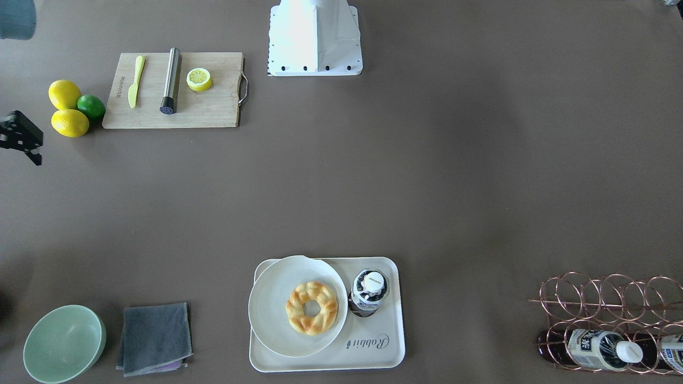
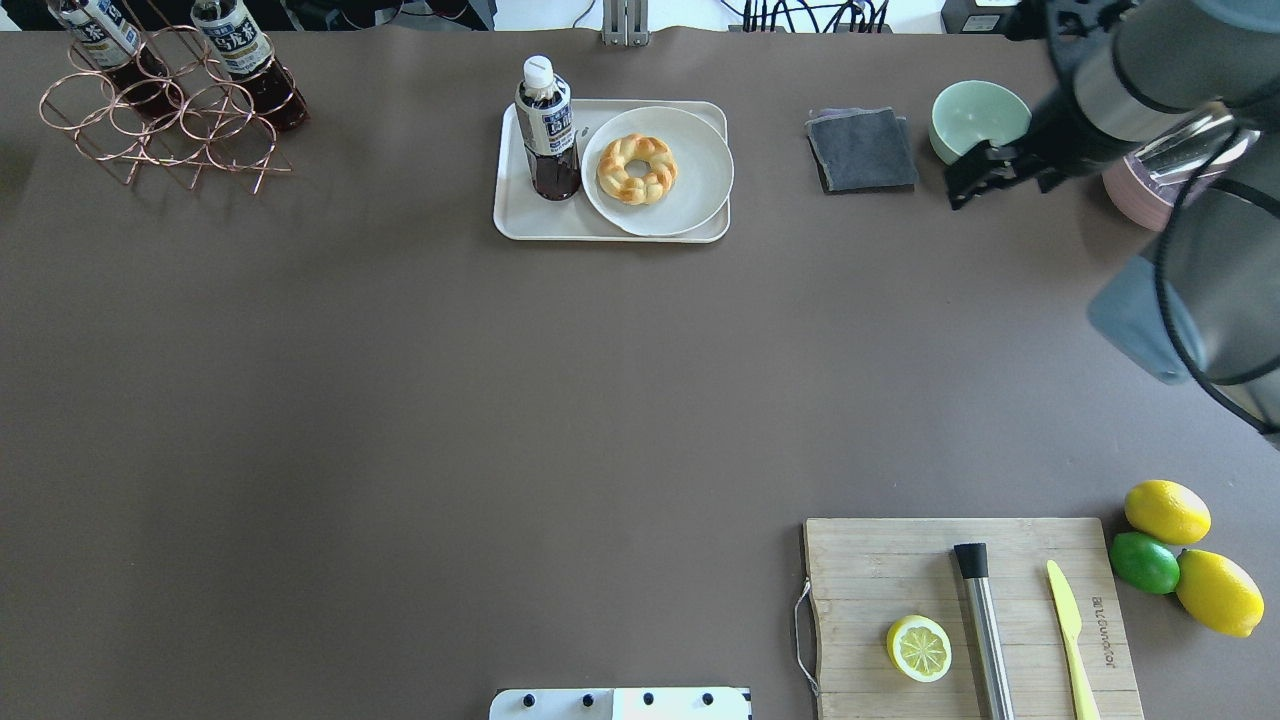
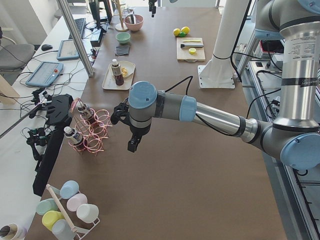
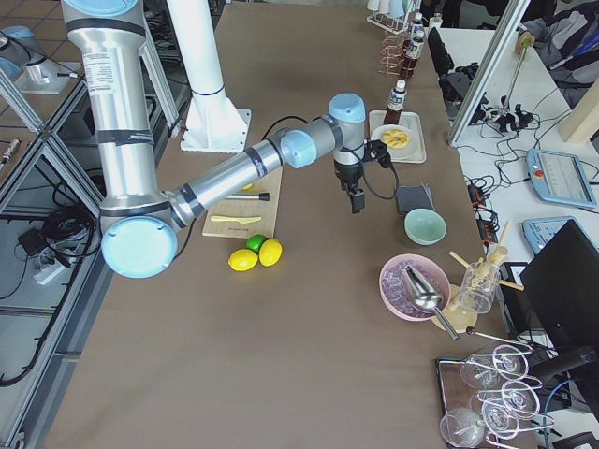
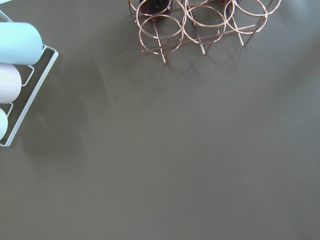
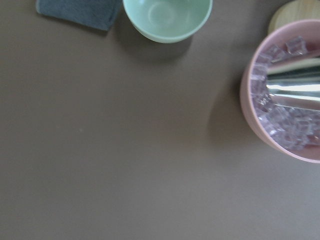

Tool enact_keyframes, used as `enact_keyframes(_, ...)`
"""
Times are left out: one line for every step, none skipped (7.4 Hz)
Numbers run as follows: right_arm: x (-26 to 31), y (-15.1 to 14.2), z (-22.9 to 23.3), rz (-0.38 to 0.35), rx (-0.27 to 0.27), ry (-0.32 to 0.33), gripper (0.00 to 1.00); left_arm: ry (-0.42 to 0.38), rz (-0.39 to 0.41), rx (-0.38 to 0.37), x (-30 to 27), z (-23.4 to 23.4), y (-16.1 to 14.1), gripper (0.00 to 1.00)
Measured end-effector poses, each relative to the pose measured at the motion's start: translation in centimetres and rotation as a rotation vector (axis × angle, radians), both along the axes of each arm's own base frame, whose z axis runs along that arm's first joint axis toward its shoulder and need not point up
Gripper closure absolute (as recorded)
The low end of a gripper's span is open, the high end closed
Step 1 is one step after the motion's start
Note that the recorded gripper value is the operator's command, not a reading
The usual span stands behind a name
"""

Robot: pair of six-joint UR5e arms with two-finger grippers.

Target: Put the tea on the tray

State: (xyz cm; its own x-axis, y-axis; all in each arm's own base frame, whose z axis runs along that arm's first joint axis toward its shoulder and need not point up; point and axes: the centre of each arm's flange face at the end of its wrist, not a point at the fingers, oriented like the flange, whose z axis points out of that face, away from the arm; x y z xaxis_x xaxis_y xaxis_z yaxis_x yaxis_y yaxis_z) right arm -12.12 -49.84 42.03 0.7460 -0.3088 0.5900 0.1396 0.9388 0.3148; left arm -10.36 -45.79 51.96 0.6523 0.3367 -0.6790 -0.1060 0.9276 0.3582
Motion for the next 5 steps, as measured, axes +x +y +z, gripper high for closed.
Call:
enact_keyframes(7.2, 1.8, 5.1, -0.052, 0.017, 0.014, 0.00, -0.001, 0.007, -0.018, -0.4, 0.9, 0.9, 0.03)
enact_keyframes(12.7, 3.7, 9.3, -0.085, 0.035, 0.027, 0.00, 0.002, -0.007, -0.044, -1.2, 2.4, 2.5, 0.03)
enact_keyframes(17.3, 5.2, 13.1, -0.095, 0.040, 0.037, 0.00, 0.011, -0.030, -0.088, -1.9, 5.1, 5.2, 0.03)
enact_keyframes(20.6, 6.6, 15.9, -0.087, 0.035, 0.044, 0.00, 0.011, -0.048, -0.079, -2.4, 6.7, 7.3, 0.03)
enact_keyframes(23.2, 7.9, 17.7, -0.067, 0.029, 0.047, 0.00, 0.008, -0.061, -0.067, -2.5, 8.5, 9.0, 0.03)
